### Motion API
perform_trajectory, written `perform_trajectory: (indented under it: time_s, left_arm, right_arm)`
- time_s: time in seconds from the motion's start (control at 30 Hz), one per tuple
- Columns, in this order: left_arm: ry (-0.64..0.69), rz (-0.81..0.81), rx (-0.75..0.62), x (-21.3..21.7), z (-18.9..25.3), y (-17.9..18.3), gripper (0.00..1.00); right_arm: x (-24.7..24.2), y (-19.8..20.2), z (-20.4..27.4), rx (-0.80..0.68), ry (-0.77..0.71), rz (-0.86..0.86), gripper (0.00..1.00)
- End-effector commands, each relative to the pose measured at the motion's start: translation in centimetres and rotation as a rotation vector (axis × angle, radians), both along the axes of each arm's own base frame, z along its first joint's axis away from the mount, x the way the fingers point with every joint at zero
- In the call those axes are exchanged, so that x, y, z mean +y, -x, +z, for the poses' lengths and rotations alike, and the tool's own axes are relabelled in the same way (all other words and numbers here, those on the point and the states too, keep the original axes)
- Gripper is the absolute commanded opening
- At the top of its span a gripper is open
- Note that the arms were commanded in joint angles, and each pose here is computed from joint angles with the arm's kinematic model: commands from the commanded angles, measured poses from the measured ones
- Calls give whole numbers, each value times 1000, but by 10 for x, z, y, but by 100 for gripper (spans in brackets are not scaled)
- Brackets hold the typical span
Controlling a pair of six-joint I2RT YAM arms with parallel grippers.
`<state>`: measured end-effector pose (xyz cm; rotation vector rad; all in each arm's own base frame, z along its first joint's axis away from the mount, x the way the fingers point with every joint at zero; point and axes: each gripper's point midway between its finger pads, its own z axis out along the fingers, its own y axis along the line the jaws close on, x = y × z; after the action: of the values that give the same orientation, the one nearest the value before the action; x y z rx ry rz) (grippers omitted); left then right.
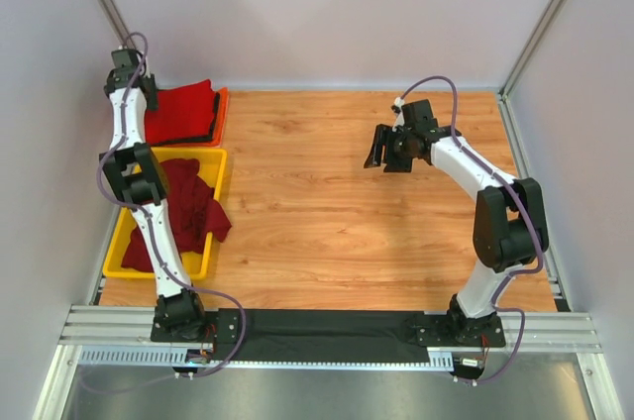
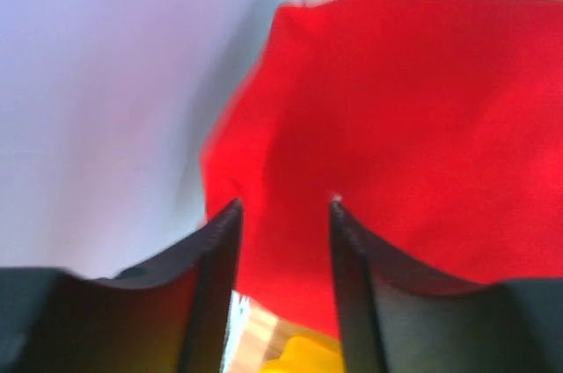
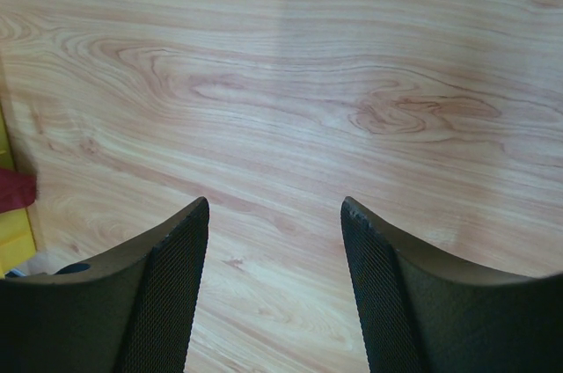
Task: Fold and stack the t-shirts
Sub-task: Neatly place the folded tshirt to the corner
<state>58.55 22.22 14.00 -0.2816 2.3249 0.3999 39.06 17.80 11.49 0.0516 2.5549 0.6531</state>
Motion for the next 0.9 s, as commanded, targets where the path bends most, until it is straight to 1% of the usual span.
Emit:
perform_trajectory:
  time_s: [0.0,0.07,0.1,0.13,0.17,0.2,0.23,0.27,0.3,0.37,0.4,0.43,0.6,0.63,0.73,0.87]
  left_arm:
    - [-32,-37,-86,-18,28,-15,55]
    - [-63,-49,-121,-26,48,-15,57]
    - [-69,-47,-109,-28,47,-12,58]
    - [-72,-44,-98,-33,50,-8,59]
    - [-59,-49,-121,-43,63,-7,59]
    - [-12,-89,-120,-57,60,-7,59]
    - [28,-92,-134,-66,62,-5,59]
    - [56,-120,-154,-80,73,-3,59]
    - [106,-161,-146,-94,68,-1,59]
    - [135,-178,-163,-114,74,2,59]
    - [163,-196,-142,-124,63,5,59]
    - [192,-212,-144,-136,62,5,59]
    - [357,-287,-82,-179,31,14,56]
    - [371,-315,-85,-191,30,14,56]
    - [406,-340,-20,-211,0,23,56]
    - [451,-328,44,-218,-23,34,53]
  right_arm:
    - [3,-11,11,-40,10,15,63]
    - [2,-9,12,-36,11,17,63]
    - [3,-9,14,-42,10,20,64]
    - [2,-8,17,-49,12,21,64]
    - [2,-8,18,-54,15,19,64]
    - [1,-8,20,-58,15,15,64]
    - [1,-7,20,-55,17,15,64]
    - [0,-7,21,-58,18,17,64]
    - [1,-6,20,-53,15,17,64]
    - [3,-6,23,-58,4,19,64]
    - [3,-6,23,-59,3,23,64]
    - [3,-6,24,-61,-1,24,64]
    - [3,-6,24,-68,3,21,64]
    - [3,-5,25,-70,4,22,63]
    - [2,-4,27,-79,4,22,63]
    - [-1,-4,39,-99,11,14,62]
